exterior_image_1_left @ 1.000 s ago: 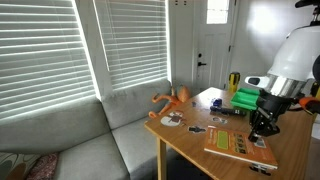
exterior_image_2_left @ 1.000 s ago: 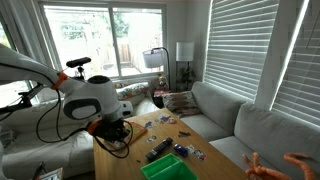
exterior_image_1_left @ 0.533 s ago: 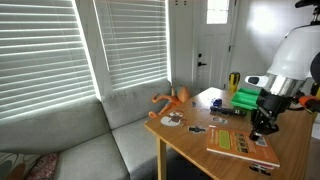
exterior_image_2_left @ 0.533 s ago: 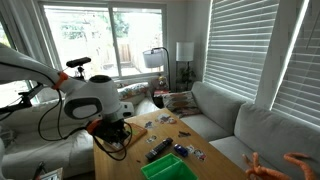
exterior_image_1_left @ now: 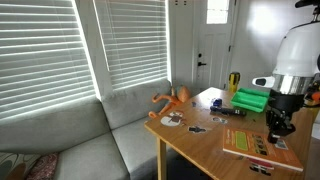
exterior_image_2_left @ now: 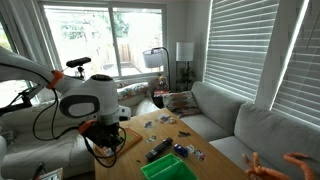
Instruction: Slide the book downwards, flip the book and place it right side up on the table
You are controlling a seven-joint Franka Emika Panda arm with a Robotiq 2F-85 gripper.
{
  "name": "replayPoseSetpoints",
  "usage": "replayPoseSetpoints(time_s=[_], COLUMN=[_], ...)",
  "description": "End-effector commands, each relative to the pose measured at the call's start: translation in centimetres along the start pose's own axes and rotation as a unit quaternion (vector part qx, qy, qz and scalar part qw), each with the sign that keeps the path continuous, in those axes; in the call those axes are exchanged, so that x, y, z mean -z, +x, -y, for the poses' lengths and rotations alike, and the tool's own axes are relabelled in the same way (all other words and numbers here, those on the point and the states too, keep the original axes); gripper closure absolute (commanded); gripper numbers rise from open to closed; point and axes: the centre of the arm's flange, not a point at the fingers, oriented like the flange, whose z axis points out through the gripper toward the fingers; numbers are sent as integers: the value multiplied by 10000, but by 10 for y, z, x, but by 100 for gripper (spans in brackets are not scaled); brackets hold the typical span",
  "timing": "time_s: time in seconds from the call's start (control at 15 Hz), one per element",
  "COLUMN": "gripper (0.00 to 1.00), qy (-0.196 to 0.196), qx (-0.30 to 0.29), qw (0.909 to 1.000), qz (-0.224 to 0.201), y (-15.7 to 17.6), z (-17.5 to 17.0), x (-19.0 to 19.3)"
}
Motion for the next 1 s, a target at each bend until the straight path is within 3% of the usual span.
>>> replayPoseSetpoints(time_s=[0.0, 0.93], gripper=[100, 100], qy=[18, 94], qx=[-129, -414], qw=[9987, 9905], qz=[488, 1305], y=[-34, -78], z=[5, 2], x=[-10, -4])
